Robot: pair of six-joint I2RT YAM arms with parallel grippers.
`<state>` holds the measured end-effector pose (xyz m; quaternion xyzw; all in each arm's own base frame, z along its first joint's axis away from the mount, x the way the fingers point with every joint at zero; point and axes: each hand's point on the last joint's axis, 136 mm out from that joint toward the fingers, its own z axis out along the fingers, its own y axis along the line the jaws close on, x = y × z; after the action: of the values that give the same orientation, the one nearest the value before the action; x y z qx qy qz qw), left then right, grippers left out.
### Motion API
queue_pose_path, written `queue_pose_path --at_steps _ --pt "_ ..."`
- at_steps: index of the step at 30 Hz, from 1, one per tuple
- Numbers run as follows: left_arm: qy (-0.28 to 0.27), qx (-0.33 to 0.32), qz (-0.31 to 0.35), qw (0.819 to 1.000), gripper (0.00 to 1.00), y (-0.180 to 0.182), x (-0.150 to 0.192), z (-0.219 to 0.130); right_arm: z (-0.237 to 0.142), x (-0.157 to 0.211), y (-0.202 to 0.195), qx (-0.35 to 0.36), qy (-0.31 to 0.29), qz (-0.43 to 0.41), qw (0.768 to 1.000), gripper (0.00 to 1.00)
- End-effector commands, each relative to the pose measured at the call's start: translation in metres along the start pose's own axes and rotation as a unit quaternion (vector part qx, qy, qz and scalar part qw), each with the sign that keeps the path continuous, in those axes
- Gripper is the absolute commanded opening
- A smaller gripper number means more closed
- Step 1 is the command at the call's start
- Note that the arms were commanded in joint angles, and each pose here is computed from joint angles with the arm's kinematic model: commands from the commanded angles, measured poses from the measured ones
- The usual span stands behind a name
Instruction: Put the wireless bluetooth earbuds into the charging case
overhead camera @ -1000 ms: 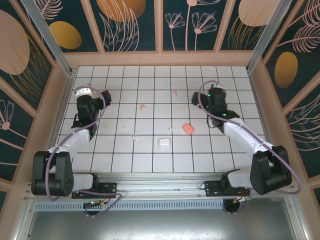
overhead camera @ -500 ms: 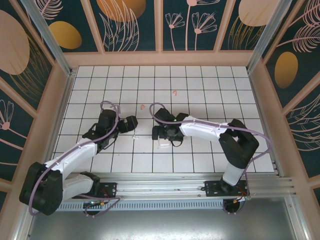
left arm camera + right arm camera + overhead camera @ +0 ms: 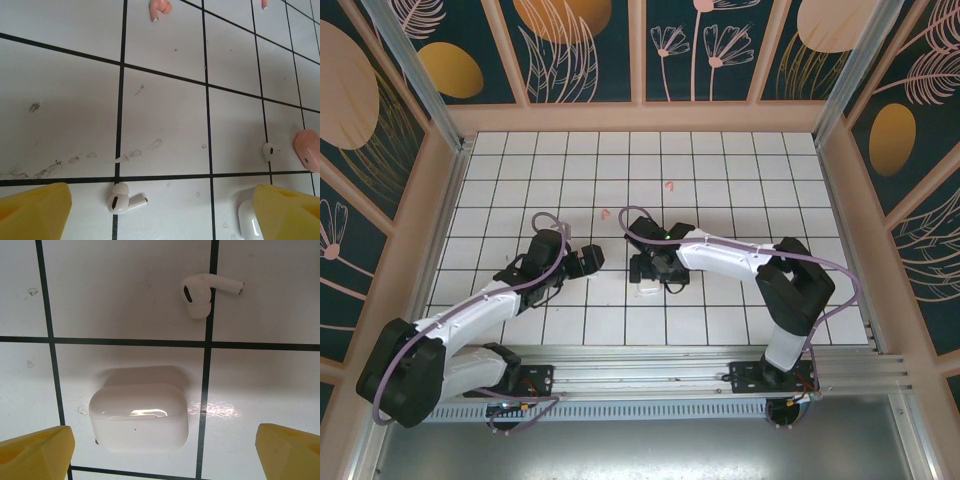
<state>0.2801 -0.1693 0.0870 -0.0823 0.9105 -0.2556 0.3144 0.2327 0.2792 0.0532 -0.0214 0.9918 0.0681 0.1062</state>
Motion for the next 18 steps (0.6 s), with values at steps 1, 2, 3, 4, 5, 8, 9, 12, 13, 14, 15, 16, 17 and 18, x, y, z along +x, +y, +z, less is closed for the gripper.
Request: queue_pose_path --at_steps 1,2,3,4,5,8,9,12,13,14,15,16,17,18 --pt "0.008 0.019 -0.004 1.000 0.90 -0.006 0.005 -0.001 0.001 0.006 0.003 -0.007 0.011 0.004 1.000 0.93" --pt "0.007 0.020 -0.002 1.000 0.90 -0.007 0.005 -0.003 0.002 0.005 0.006 -0.009 0.011 0.003 1.000 0.93" --pt "0.008 0.020 0.001 1.000 0.89 -0.006 0.006 -0.003 0.005 0.006 0.008 -0.009 0.013 0.001 1.000 0.93" --pt "0.007 0.019 0.002 1.000 0.88 -0.005 0.007 -0.004 0.005 0.005 0.010 -0.008 0.014 -0.001 1.000 0.93" --pt "0.007 0.019 0.003 1.000 0.88 -0.004 0.007 -0.005 0.008 0.006 0.013 -0.007 0.016 -0.005 1.000 0.92" --pt "0.010 0.022 0.005 1.000 0.87 -0.005 0.009 -0.004 0.015 0.009 0.015 0.003 0.027 -0.015 1.000 0.93" --pt "0.013 0.025 0.005 1.000 0.87 -0.005 0.011 -0.004 0.019 0.011 0.015 0.009 0.032 -0.018 0.999 0.92" --pt "0.021 0.031 0.005 0.999 0.85 -0.006 0.015 -0.002 0.027 0.015 0.011 0.021 0.041 -0.023 0.999 0.91" --pt "0.023 0.031 0.005 0.999 0.85 -0.005 0.016 -0.002 0.028 0.015 0.010 0.023 0.042 -0.023 0.999 0.89" --pt "0.023 0.033 0.006 0.999 0.85 -0.006 0.016 -0.002 0.030 0.016 0.009 0.025 0.042 -0.023 0.999 0.88" --pt "0.023 0.035 0.007 0.999 0.85 -0.006 0.017 -0.002 0.031 0.017 0.008 0.027 0.043 -0.023 0.998 0.86" --pt "0.022 0.036 0.009 0.999 0.85 -0.007 0.016 -0.002 0.031 0.017 0.008 0.026 0.042 -0.022 0.999 0.84" --pt "0.021 0.037 0.010 0.999 0.85 -0.007 0.016 -0.002 0.032 0.017 0.007 0.027 0.041 -0.022 0.999 0.82" --pt "0.018 0.038 0.012 0.999 0.85 -0.007 0.015 -0.003 0.032 0.016 0.008 0.027 0.039 -0.023 0.999 0.81"
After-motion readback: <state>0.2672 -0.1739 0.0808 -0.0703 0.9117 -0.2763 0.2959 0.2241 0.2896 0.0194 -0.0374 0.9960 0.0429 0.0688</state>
